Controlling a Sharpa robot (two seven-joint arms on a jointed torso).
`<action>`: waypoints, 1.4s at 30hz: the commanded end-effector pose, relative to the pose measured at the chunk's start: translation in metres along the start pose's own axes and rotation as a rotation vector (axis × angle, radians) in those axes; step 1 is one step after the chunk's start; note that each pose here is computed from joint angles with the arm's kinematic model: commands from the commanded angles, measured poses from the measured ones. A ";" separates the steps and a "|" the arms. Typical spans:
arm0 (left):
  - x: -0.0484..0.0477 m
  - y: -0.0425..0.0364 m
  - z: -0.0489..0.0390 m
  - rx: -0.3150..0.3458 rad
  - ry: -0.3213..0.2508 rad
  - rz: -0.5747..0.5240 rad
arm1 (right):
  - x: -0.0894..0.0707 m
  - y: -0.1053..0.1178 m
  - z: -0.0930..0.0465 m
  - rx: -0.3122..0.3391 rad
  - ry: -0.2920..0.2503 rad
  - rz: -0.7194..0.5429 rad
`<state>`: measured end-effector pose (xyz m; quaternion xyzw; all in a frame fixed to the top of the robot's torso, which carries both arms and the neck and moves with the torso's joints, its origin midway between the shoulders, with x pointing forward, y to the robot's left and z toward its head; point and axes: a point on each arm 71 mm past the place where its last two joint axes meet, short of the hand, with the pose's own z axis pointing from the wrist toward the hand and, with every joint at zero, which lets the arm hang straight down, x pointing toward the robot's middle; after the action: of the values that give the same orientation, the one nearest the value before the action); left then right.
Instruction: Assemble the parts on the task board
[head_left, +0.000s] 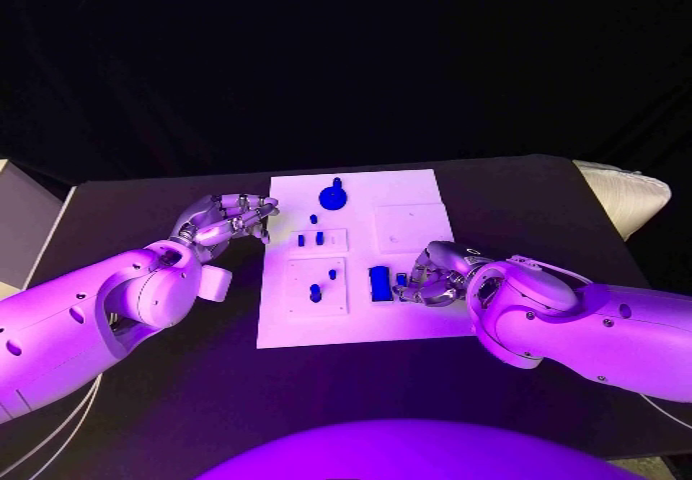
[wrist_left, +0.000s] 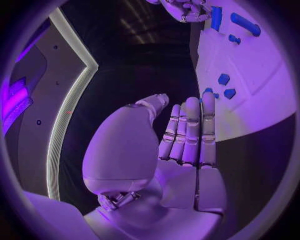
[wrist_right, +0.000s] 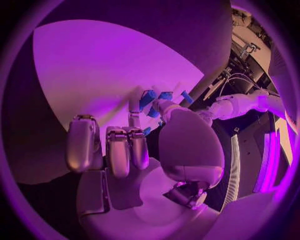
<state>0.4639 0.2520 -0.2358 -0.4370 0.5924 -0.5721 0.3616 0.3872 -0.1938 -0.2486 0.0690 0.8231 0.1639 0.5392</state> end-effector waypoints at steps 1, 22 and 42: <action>0.0018 -0.0008 0.0004 0.007 0.009 -0.008 | -0.002 0.001 0.000 -0.011 -0.031 0.020; 0.0015 0.0001 0.0004 0.005 0.006 -0.008 | -0.015 -0.009 -0.010 -0.088 -0.139 0.140; 0.0029 0.0045 -0.0011 -0.004 0.010 -0.013 | -0.006 -0.020 -0.014 -0.096 -0.003 0.165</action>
<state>0.4618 0.2516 -0.2407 -0.4402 0.5943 -0.5696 0.3585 0.3800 -0.2195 -0.2424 0.1205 0.7942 0.2440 0.5433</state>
